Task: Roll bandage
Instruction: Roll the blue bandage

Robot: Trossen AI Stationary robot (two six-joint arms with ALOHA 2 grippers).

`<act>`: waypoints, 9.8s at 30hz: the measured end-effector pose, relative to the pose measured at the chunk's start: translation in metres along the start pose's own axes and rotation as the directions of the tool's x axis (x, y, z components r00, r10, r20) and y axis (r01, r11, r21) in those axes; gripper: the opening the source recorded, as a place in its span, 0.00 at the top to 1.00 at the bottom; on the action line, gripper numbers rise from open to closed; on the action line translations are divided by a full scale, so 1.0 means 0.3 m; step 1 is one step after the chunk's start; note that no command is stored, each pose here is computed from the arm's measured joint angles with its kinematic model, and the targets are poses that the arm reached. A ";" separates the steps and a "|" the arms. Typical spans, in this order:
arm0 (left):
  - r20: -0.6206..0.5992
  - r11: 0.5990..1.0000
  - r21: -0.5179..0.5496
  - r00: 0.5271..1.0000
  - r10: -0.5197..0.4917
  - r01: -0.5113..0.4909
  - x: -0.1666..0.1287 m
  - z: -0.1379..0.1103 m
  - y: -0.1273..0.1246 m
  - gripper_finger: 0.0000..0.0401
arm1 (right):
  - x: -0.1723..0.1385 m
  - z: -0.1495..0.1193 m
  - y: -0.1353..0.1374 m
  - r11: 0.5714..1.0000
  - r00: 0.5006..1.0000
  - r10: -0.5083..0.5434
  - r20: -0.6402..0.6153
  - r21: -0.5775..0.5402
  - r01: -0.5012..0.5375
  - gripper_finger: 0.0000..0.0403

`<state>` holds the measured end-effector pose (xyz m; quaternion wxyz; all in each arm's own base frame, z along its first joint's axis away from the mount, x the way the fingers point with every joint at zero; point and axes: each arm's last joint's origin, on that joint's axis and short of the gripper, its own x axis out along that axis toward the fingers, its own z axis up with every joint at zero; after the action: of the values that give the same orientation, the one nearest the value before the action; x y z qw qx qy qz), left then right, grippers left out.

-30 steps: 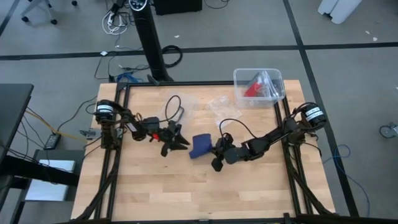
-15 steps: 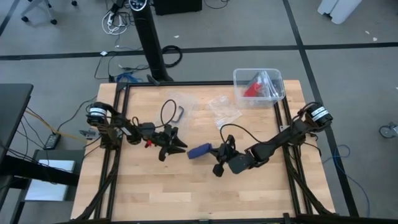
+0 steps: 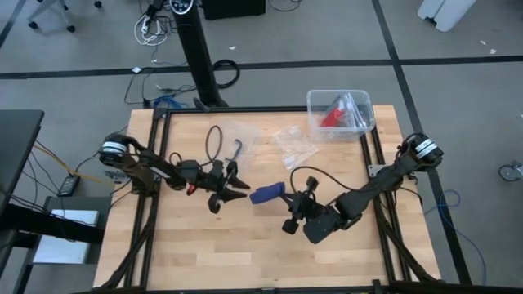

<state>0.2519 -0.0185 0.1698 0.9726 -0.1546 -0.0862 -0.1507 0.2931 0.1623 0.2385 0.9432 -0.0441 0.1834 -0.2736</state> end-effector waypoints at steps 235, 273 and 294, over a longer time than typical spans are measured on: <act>-0.056 0.987 0.138 0.996 -0.074 0.081 0.030 -0.040 -0.228 0.98 | -0.088 -0.275 0.042 0.869 0.862 0.277 0.424 0.272 -0.413 0.61; -0.094 0.973 -0.074 0.969 -0.227 0.220 0.028 -0.044 -0.245 0.98 | 0.000 0.062 -0.099 0.935 0.940 -0.005 0.342 -0.332 0.126 1.00; 0.003 0.963 0.086 0.967 -0.256 0.255 0.027 -0.014 -0.258 0.98 | -0.035 0.019 -0.095 0.976 0.980 0.042 0.197 -0.219 0.002 1.00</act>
<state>0.2353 -0.0921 0.1889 0.9501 -0.1018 -0.1184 -0.2701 0.2727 0.1437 0.2524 0.9491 -0.1725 0.1169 -0.2363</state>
